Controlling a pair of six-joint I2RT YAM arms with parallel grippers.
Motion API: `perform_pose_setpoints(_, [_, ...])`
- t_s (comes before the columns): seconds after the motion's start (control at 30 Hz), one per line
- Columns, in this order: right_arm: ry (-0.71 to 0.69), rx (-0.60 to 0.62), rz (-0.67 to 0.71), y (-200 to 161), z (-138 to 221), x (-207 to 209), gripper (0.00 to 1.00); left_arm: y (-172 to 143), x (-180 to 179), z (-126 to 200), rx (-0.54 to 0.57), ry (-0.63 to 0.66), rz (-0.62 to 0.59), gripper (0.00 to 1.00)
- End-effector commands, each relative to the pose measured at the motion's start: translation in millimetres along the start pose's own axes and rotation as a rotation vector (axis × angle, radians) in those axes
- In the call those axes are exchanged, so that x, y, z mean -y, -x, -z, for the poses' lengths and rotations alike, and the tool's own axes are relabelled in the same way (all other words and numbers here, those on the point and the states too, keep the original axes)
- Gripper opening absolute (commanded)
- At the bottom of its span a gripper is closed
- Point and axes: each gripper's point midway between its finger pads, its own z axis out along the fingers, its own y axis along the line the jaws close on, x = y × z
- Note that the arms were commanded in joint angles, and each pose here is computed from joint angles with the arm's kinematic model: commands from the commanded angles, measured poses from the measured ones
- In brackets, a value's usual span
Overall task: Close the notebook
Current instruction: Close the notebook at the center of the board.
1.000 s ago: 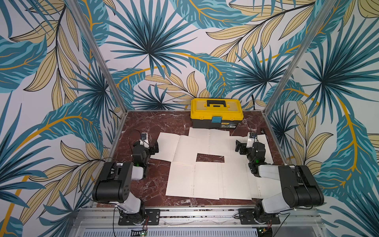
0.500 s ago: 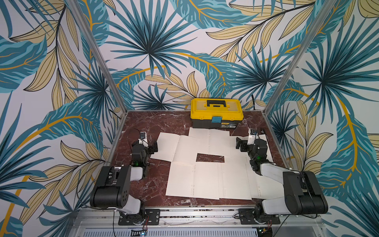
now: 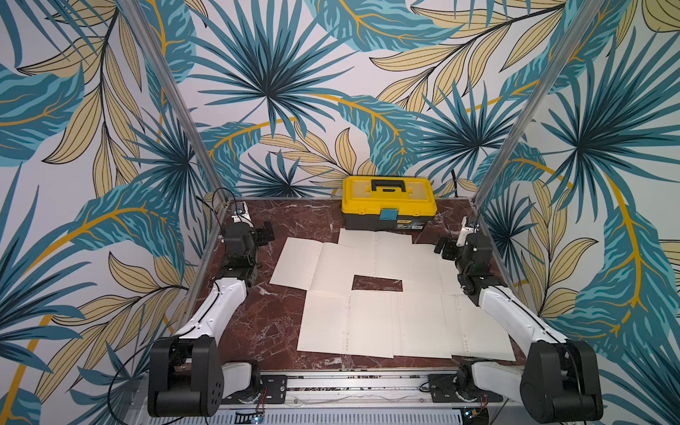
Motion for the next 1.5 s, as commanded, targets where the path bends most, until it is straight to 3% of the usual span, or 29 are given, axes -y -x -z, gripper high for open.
perform_pose_setpoints(0.0, [-0.213,-0.149,-0.040,-11,15,35,0.99,4,-28,17,-0.073,0.169,0.068,1.00])
perform_pose_setpoints(0.17, [-0.450,-0.262,-0.078,-8,36,66,0.99,27,-36,30,-0.091,0.226,0.078,1.00])
perform_pose_setpoints(0.3, [-0.396,-0.316,-0.074,-14,31,55,0.99,25,-46,34,-0.146,0.300,0.096,1.00])
perform_pose_setpoints(0.4, [-0.433,-0.321,-0.142,-18,37,60,0.99,17,-37,31,-0.228,0.254,0.061,1.00])
perform_pose_setpoints(0.57, [-0.414,-0.434,-0.080,-27,29,50,0.99,-3,-16,30,-0.329,0.129,0.061,1.00])
perform_pose_setpoints(0.8, [-0.067,-0.541,-0.194,-49,21,-16,0.99,-28,11,28,-0.448,-0.011,0.102,1.00])
perform_pose_setpoints(1.03, [0.147,-0.595,-0.266,-66,25,-77,0.99,-56,32,21,-0.566,-0.114,0.122,1.00])
perform_pose_setpoints(1.47, [0.500,-0.758,-0.176,-128,39,-242,0.99,-105,39,9,-0.720,-0.138,0.137,1.00])
